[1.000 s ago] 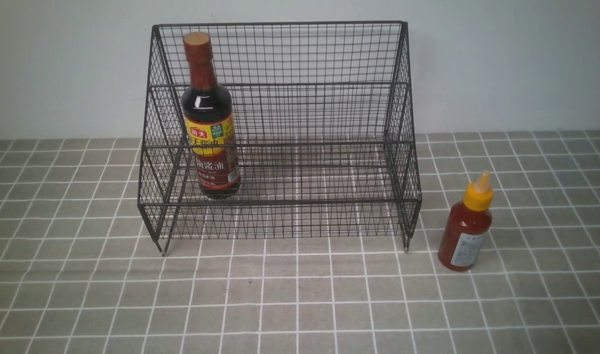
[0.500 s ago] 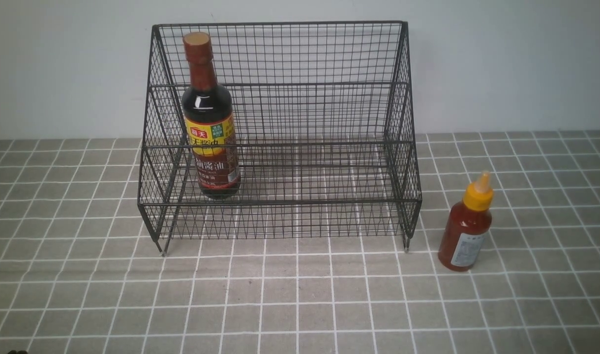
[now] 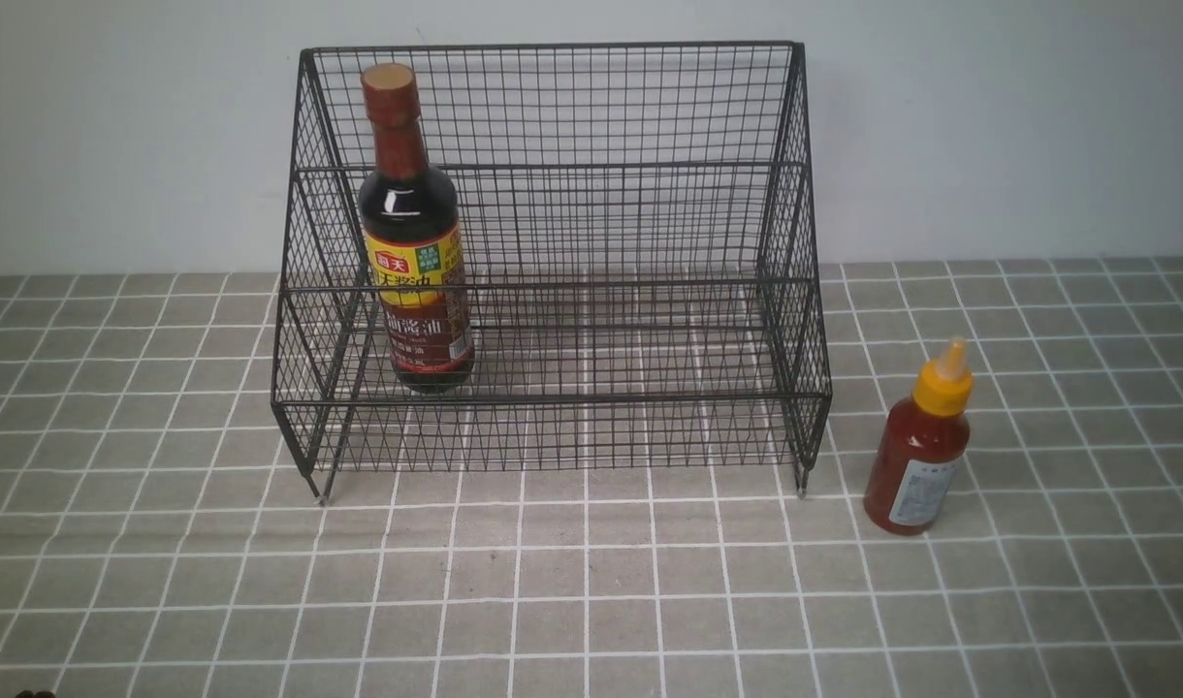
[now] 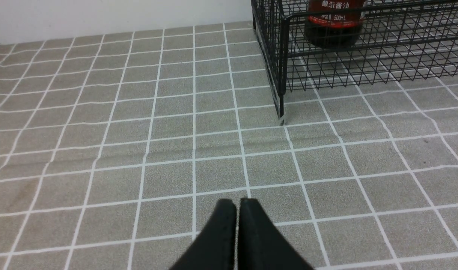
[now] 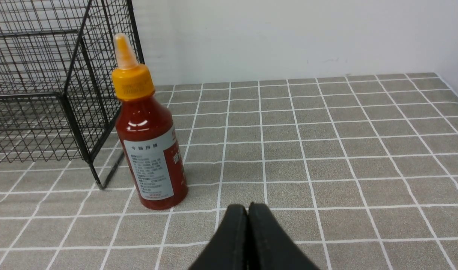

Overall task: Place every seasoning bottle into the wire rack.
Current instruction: Use the right arm to grab the condiment bottle closest to it

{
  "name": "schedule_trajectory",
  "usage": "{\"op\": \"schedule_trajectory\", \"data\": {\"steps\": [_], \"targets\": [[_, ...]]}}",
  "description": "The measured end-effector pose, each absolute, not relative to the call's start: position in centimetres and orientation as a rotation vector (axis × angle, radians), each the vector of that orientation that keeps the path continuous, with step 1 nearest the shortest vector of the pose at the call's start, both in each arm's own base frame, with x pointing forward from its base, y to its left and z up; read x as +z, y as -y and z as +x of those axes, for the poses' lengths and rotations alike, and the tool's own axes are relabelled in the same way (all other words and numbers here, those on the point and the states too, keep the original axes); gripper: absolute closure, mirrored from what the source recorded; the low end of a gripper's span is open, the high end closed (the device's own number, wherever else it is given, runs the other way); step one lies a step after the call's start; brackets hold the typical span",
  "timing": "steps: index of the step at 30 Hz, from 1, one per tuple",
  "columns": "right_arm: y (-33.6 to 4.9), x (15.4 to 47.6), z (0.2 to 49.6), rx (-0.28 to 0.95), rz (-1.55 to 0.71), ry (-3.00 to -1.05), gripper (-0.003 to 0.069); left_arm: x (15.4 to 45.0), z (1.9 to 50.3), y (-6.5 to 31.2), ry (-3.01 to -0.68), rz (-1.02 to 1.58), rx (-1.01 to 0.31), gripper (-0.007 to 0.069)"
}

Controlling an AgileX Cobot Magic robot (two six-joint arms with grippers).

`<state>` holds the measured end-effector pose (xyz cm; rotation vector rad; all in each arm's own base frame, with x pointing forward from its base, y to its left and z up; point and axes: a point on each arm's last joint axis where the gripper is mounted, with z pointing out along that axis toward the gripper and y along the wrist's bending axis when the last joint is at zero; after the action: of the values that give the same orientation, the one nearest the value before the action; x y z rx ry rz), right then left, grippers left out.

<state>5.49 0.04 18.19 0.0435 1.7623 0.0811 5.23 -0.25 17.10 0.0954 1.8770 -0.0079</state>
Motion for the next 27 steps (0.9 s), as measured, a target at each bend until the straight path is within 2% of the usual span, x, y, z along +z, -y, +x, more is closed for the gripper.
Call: {"op": "schedule_trajectory", "data": {"steps": [11,12,13,14,16,20,27], "targets": [[0.0,18.2,5.5,0.075,0.039,-1.760,0.0673,17.1,5.2,0.3,-1.877,0.095,-0.008,0.0632],[-0.1,18.3,5.5,0.097,0.035,-1.746,0.0673,17.1,5.2,0.3,-1.877,0.095,-0.008,0.0632],[-0.3,19.1,5.6,0.186,0.109,-1.652,0.0673,17.1,5.2,0.3,-1.877,0.095,-0.008,0.0632],[-0.3,19.2,5.6,0.197,0.116,-1.641,0.0673,17.1,5.2,0.3,-1.877,0.095,-0.008,0.0632],[-0.4,20.6,5.6,0.360,0.186,-1.479,0.0673,17.1,5.2,0.3,-1.877,0.095,-0.008,0.0632],[-0.3,21.9,5.4,0.421,0.258,-1.327,0.0673,17.1,5.2,0.3,-1.877,0.095,-0.008,0.0632],[-0.2,22.5,5.3,0.447,0.265,-1.254,0.0673,17.1,5.2,0.3,-1.877,0.095,-0.008,0.0632]]}}
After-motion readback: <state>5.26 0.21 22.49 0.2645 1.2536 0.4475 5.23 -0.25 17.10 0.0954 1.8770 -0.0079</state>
